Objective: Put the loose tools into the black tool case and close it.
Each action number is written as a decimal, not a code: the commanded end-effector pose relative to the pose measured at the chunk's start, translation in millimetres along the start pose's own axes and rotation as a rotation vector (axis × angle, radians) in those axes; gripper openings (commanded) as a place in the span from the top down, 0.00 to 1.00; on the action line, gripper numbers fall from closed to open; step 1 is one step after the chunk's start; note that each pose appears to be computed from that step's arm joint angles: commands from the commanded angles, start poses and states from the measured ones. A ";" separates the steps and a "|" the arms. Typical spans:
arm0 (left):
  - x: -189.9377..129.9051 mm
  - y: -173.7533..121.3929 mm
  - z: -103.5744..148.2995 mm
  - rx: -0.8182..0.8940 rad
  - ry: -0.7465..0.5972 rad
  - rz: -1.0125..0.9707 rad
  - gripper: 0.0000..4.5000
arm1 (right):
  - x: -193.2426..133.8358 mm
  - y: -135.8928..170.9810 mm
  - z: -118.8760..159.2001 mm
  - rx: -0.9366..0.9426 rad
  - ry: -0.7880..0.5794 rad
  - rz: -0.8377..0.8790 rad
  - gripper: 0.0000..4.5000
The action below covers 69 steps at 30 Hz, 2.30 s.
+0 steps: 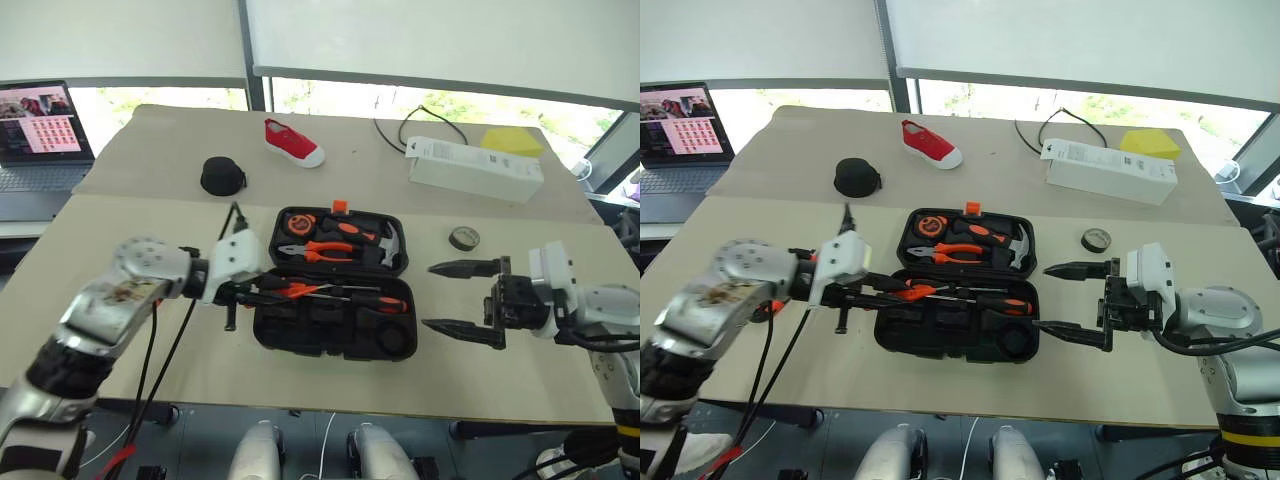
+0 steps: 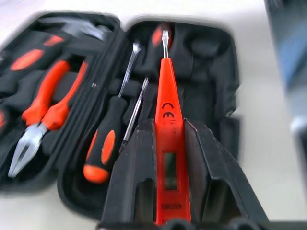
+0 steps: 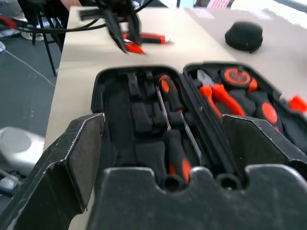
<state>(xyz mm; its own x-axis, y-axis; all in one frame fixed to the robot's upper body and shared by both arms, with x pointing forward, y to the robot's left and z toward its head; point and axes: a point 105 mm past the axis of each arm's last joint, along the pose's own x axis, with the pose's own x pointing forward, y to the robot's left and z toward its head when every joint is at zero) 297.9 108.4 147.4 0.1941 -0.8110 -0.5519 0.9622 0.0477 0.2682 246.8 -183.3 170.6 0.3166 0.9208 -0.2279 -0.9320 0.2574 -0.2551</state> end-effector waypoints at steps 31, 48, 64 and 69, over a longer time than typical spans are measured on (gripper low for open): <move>45.8 3.1 8.9 0.024 0.057 -0.114 0.46 | 8.3 10.8 11.3 0.044 -0.009 -0.046 0.00; 10.8 14.3 -3.1 -0.070 -0.283 -0.034 0.69 | 10.2 9.7 11.6 0.069 -0.058 -0.063 0.00; 39.0 -3.8 -57.8 -0.134 -0.069 -0.054 0.99 | 13.6 12.1 14.8 0.083 -0.074 -0.076 0.00; 32.8 -1.1 -55.6 -0.192 -0.116 0.038 0.99 | 14.1 10.6 15.8 0.089 -0.091 -0.090 0.00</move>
<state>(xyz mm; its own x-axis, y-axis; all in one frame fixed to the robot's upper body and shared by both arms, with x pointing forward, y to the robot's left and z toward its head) 316.8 105.2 99.7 0.1840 -0.8846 -0.4285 0.9755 0.1111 0.1896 241.1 -166.1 167.5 0.3900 0.9056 -0.1668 -0.9173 0.3661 -0.1568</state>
